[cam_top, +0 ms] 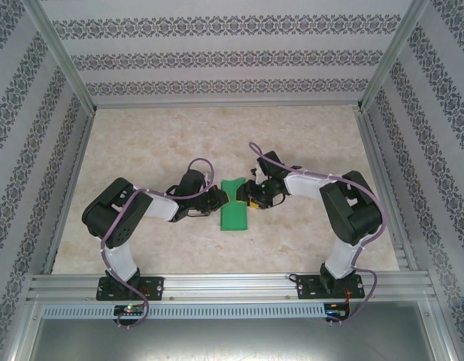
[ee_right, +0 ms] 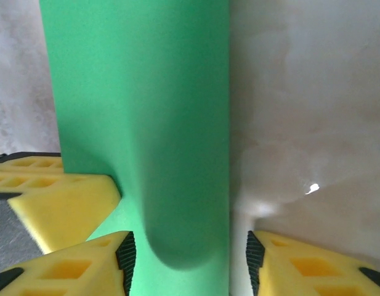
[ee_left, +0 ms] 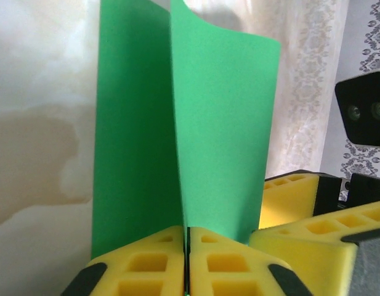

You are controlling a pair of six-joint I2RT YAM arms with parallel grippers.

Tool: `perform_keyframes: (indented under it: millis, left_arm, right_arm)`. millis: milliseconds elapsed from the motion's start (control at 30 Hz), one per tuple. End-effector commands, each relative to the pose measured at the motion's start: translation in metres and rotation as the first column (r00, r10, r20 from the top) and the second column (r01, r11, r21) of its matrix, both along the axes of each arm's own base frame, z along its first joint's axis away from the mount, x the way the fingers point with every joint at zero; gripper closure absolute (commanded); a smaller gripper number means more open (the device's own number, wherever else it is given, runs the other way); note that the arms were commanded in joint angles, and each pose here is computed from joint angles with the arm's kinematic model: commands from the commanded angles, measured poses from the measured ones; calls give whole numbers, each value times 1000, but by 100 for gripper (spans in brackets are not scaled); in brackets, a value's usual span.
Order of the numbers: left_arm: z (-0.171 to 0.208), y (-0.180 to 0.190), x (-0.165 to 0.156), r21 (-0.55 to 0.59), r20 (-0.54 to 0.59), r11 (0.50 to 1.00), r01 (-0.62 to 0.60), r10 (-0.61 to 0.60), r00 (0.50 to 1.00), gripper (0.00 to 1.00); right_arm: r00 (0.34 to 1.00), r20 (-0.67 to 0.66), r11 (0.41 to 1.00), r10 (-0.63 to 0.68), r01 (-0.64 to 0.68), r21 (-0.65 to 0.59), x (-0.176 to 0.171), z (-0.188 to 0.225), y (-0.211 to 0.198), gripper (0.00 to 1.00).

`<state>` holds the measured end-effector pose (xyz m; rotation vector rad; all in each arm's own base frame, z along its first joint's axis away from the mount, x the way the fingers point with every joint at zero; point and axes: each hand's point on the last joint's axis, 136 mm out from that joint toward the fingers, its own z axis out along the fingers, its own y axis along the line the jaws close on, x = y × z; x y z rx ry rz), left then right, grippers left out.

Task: Fold a paper plane with a square sheet of paper (pick it up from the middle)
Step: First fold in half a square sheet of paper at the center of the table, then hold the square sheet of paper at the center of the table.

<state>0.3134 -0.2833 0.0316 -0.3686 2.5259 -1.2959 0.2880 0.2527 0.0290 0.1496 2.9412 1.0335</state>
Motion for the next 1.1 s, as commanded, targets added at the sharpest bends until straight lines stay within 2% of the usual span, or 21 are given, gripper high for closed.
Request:
perform_keyframes:
  millis: [0,200,500,667,1067]
  left_arm:
    - [15,0,2,22,44,1000,12,-13,999,83]
    - [33,23,10,79,74,996,-42,36,997,57]
    - [47,71,23,156,76,977,-144,133,988,33]
    - [48,77,25,181,84,972,-149,136,987,28]
    - [41,59,25,122,91,991,-59,48,995,26]
  right_arm:
    - [999,-34,997,6,-8,-72,-5,-12,-6,50]
    - [998,-63,986,2,-13,-164,-10,-29,-17,54]
    - [996,-89,963,-16,-9,-271,-17,-48,-24,53]
    - [992,-107,936,-60,19,-350,-22,-61,-30,53]
    - [987,-116,887,-111,45,-459,-32,-82,-44,52]
